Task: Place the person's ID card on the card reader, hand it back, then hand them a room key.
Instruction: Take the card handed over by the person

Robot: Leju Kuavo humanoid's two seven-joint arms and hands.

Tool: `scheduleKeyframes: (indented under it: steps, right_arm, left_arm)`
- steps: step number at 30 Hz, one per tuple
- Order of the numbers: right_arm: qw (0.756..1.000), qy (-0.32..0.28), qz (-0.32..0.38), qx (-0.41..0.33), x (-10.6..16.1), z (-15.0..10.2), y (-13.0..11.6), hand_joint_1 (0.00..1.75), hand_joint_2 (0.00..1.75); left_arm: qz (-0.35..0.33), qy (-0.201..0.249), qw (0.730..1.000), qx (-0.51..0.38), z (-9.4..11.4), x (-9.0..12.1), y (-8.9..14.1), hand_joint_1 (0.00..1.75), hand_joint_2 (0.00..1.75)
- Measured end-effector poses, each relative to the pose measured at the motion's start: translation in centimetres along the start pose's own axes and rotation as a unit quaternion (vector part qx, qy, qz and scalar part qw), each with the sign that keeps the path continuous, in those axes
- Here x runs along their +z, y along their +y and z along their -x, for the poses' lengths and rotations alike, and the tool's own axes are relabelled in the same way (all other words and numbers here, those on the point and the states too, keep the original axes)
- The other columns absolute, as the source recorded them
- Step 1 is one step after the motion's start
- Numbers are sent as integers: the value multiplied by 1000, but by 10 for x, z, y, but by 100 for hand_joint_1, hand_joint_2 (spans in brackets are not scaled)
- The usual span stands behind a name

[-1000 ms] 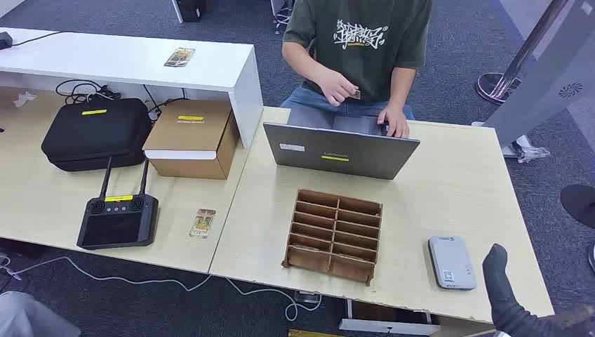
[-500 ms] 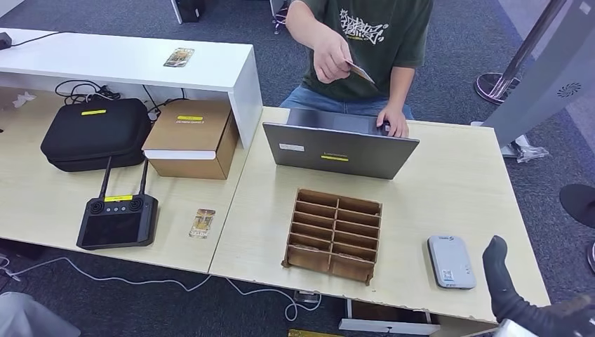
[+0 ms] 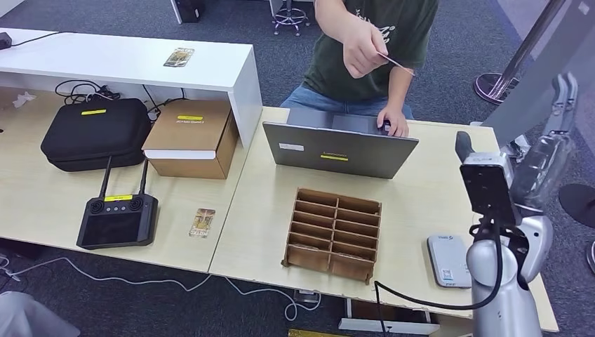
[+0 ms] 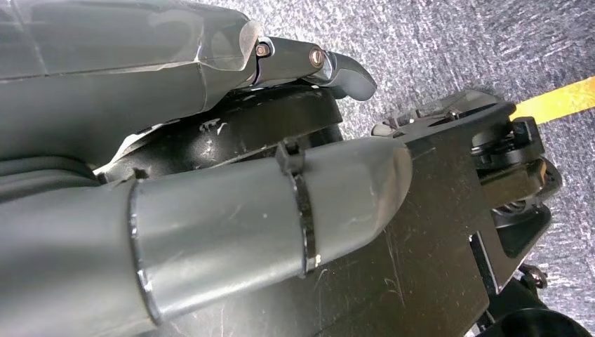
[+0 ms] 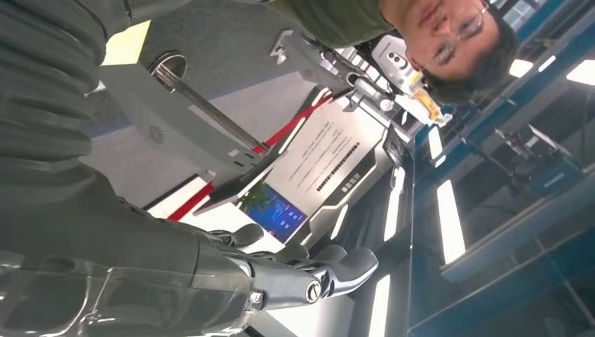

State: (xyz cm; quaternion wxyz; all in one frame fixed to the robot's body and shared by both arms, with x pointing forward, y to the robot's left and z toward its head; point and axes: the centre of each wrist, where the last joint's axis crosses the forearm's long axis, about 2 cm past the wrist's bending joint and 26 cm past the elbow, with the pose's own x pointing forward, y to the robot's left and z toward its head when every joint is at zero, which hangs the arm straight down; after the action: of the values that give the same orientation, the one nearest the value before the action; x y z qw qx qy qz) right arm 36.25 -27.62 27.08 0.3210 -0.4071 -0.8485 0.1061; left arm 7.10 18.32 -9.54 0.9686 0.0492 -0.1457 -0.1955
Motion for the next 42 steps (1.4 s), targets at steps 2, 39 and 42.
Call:
scheduleKeyframes:
  steps: [2,39,42]
  right_arm:
    - [1000,-4,-11,4,-11,2,4,0,175]
    - [986,-61,-139,62,-94,-18,66,0,175]
    - [986,-60,-144,64,-92,-17,68,0,175]
  left_arm:
    - [1,-3,1000,-6,-2,0,0,0,0]
    - [-5,-25,998,-53,-19,0,-1,0,0]
    - [-5,-28,998,-57,-19,1,-2,0,0]
